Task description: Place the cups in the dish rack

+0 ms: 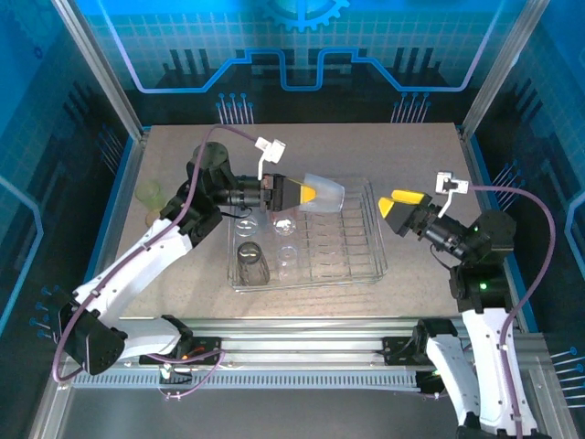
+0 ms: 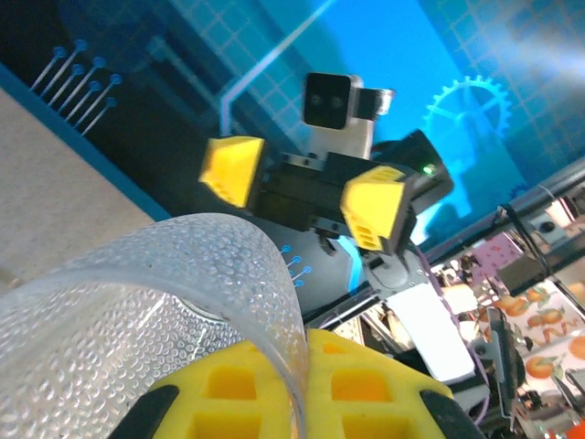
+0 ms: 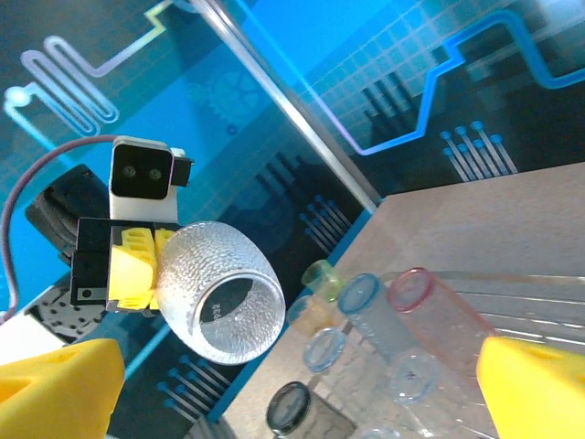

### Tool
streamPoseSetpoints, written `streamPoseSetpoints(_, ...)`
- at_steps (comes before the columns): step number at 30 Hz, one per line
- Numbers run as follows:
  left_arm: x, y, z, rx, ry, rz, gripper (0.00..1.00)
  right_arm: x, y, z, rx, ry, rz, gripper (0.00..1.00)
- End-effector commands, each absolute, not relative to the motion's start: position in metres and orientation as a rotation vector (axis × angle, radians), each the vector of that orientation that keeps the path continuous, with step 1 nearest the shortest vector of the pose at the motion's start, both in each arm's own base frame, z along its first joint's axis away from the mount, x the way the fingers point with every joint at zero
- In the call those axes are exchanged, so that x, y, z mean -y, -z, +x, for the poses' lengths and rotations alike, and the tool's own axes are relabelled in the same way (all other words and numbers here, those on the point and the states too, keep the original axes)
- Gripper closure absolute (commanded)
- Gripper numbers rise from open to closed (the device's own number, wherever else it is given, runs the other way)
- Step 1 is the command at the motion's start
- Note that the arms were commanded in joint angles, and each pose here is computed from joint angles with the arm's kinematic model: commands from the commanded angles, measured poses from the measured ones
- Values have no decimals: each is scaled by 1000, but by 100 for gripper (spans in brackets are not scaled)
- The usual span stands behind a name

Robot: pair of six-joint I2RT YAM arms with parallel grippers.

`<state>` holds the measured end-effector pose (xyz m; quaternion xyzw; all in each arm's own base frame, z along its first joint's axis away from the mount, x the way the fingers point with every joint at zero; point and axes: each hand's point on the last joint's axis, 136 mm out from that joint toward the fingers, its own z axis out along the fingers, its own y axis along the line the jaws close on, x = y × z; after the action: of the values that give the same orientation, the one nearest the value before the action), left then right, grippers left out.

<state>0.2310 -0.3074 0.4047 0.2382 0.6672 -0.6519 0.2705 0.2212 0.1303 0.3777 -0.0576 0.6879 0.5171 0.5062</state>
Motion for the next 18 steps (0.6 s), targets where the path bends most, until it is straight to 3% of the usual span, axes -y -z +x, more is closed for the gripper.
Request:
streamPoseSetpoints(1, 310, -431, 210, -1672, 1805, 733, 100, -147, -396, 209, -1604, -1350, -252, 0)
streamPoseSetpoints(18, 326, -420, 215, -1719, 1813, 733, 100, -209, -389, 201, -1650, -1523, -473, 0)
